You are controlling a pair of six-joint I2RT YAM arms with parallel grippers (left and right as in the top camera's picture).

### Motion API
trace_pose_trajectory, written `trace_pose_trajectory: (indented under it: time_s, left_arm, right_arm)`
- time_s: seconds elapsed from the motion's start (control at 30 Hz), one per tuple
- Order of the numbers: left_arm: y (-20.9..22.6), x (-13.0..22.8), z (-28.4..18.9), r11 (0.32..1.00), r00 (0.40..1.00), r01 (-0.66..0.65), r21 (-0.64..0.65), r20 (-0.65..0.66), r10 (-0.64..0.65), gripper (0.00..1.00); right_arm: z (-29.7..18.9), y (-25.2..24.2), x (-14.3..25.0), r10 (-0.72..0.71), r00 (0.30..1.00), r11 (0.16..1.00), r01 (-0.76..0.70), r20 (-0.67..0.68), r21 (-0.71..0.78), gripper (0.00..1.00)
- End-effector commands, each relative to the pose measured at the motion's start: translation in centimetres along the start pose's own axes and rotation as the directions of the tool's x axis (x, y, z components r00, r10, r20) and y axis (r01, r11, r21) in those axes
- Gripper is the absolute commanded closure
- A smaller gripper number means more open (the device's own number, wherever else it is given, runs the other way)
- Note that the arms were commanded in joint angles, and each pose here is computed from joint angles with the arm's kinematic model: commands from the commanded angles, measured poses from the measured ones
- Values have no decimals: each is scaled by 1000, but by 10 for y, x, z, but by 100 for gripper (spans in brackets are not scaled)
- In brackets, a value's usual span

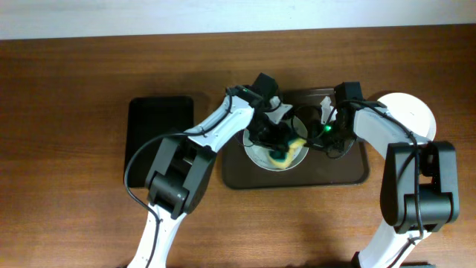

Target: Clean dirty plates on tray and stack at the side

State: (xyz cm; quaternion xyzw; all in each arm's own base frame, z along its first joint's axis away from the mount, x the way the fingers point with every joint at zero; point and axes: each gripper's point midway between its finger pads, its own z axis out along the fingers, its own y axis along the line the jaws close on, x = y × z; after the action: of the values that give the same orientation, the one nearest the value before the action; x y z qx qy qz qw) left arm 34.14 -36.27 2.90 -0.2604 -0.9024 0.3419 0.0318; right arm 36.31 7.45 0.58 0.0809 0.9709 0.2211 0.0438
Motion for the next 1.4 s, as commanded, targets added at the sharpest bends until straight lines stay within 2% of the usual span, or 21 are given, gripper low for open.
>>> trace_pose_trajectory:
  time_s: [0.0,0.03,0.1,0.13,0.23,0.27,0.37,0.43,0.5,0.57,0.67,0.83,0.9,1.0,1.07,1.13,1.2,1.23,1.3,1.37]
  left_arm:
    - [52,-26,-22,971,985,145,-188,124,-123,100]
    - [77,-40,-46,929,960,238,-285,212,-181,100]
    - [104,-67,-105,861,904,361,-358,363,-227,100]
    - [109,-83,-152,840,862,415,-349,446,-240,100]
    - [100,-91,-224,841,815,454,-296,518,-258,100]
    - [92,-91,-235,853,811,450,-263,521,-267,100]
    - [80,-90,-236,879,819,430,-204,497,-286,100]
    - [80,-90,-236,878,819,432,-206,498,-286,100]
    - [80,-91,-237,879,818,430,-206,502,-282,100]
    - [80,-91,-236,880,818,429,-206,501,-281,100]
    - [80,-91,-236,880,819,429,-206,500,-282,100]
    - [80,-90,-236,878,819,431,-207,497,-285,100]
    - [80,-90,-236,878,819,432,-207,497,-286,100]
    - [80,-89,-236,878,820,432,-207,496,-287,100]
    - [80,-89,-236,878,820,432,-207,496,-287,100]
    - [80,-90,-236,878,819,432,-207,497,-286,100]
    - [80,-89,-236,878,820,432,-207,496,-286,100]
    - [80,-89,-235,878,820,432,-207,496,-287,100]
    - [80,-89,-235,878,820,432,-207,495,-287,100]
    - [80,-88,-235,876,820,434,-209,494,-289,100]
  right_arm:
    - [4,-8,6,11,1000,1000,-11,-22,30,96]
    - [4,-8,6,12,1000,1000,-11,-22,30,96]
    - [4,-9,6,11,1000,999,-11,-19,37,96]
    - [4,-13,5,10,1000,998,-10,-13,61,96]
    - [-22,-10,-4,-14,999,994,8,50,111,96]
    - [-43,-14,-10,-8,994,983,-12,106,185,96]
    - [-118,-21,-21,-87,949,916,-43,302,399,96]
    - [-172,-23,-18,-161,889,825,-117,428,553,96]
    - [-213,-12,-13,-281,822,725,-157,496,671,96]
    - [-237,1,-6,-405,771,588,-191,491,786,96]
    - [-246,39,4,-583,701,421,-170,410,891,96]
    - [-270,82,19,-744,585,240,-216,322,947,96]
    - [-275,84,21,-754,573,220,-239,321,946,96]
    - [-276,84,21,-754,572,219,-245,323,945,96]
    - [-268,84,20,-747,579,249,-213,327,945,96]
    - [-229,86,19,-706,628,391,-38,327,919,96]
    - [-193,83,19,-599,709,585,69,373,808,96]
    - [-171,77,18,-473,785,739,106,401,665,96]
    - [-166,53,5,-282,859,882,56,428,468,96]
    - [-185,5,-10,-87,873,933,-98,479,347,96]
